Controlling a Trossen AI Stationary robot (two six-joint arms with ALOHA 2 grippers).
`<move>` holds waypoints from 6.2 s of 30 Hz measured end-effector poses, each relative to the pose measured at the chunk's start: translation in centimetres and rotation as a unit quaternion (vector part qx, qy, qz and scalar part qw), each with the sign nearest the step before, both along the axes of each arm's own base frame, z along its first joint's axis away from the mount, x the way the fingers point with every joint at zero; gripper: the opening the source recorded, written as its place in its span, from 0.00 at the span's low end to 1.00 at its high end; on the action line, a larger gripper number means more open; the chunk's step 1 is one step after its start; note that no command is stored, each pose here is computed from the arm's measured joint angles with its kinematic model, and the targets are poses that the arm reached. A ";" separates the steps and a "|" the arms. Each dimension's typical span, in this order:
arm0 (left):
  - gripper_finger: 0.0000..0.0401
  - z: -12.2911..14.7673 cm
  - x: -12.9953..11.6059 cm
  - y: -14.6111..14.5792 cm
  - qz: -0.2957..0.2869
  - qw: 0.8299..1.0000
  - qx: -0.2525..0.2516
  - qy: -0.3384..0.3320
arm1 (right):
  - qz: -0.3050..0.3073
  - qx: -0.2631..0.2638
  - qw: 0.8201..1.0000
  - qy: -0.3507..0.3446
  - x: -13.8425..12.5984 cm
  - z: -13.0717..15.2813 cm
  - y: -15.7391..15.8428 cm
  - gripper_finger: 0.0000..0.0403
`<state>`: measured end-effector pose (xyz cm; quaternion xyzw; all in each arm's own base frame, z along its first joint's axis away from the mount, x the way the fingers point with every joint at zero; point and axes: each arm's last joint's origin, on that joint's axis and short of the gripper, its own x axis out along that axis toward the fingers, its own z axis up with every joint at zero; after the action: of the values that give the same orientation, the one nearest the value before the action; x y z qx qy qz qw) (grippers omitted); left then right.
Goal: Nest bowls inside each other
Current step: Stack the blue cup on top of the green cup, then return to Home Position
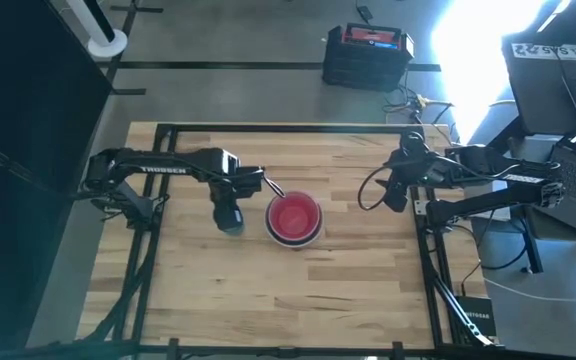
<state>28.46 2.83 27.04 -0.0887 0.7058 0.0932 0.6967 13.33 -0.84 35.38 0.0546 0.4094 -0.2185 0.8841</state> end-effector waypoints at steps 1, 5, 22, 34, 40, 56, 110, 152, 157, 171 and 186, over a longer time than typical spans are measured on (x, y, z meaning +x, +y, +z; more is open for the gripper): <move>0.00 -0.2 0.1 0.0 -0.004 1.000 0.002 -0.005 | 0.000 0.000 1.000 0.000 0.0 0.0 0.0 0.58; 0.00 -0.6 0.4 0.5 -0.009 1.000 0.015 -0.024 | 0.000 0.000 1.000 0.000 0.0 0.0 0.0 0.58; 0.00 -0.9 0.6 2.0 -0.008 0.999 0.027 -0.042 | 0.000 0.000 1.000 -0.001 0.0 0.0 0.0 0.58; 0.16 -0.9 0.7 1.9 -0.015 0.999 0.025 -0.043 | 0.000 0.001 1.000 -0.001 0.0 0.0 0.0 0.58; 0.25 0.6 0.3 1.5 -0.020 0.999 0.024 -0.042 | 0.004 0.012 1.000 -0.006 -0.2 0.1 0.1 0.54; 0.00 11.7 -8.9 -2.1 -0.082 0.971 0.046 -0.220 | 0.053 0.104 0.984 -0.136 -3.9 2.1 0.6 0.03; 0.00 6.2 -22.4 -2.9 -0.055 0.763 -0.047 -0.643 | 0.272 0.030 0.827 -0.491 -5.6 -12.3 1.4 0.00; 0.00 4.9 -22.1 -2.9 -0.034 0.780 -0.059 -0.623 | 0.143 -0.012 0.891 -0.431 -3.6 -18.7 -0.1 0.00; 0.00 5.1 -22.1 -2.9 -0.066 0.768 -0.029 -0.637 | 0.140 -0.013 0.891 -0.431 -3.6 -18.7 -0.2 0.00; 0.00 1.1 -22.6 -2.7 -0.091 0.643 0.065 -0.758 | 0.140 -0.012 0.891 -0.431 -3.6 -18.7 -0.2 0.00; 0.00 -4.5 -20.4 -2.5 -0.077 0.641 0.070 -0.761 | 0.140 -0.012 0.892 -0.431 -3.6 -18.7 -0.2 0.00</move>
<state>8.05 0.37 22.53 -0.0246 -0.0773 -0.0116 0.9966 9.68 -1.03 16.67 0.0753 -0.0106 -0.0527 0.9957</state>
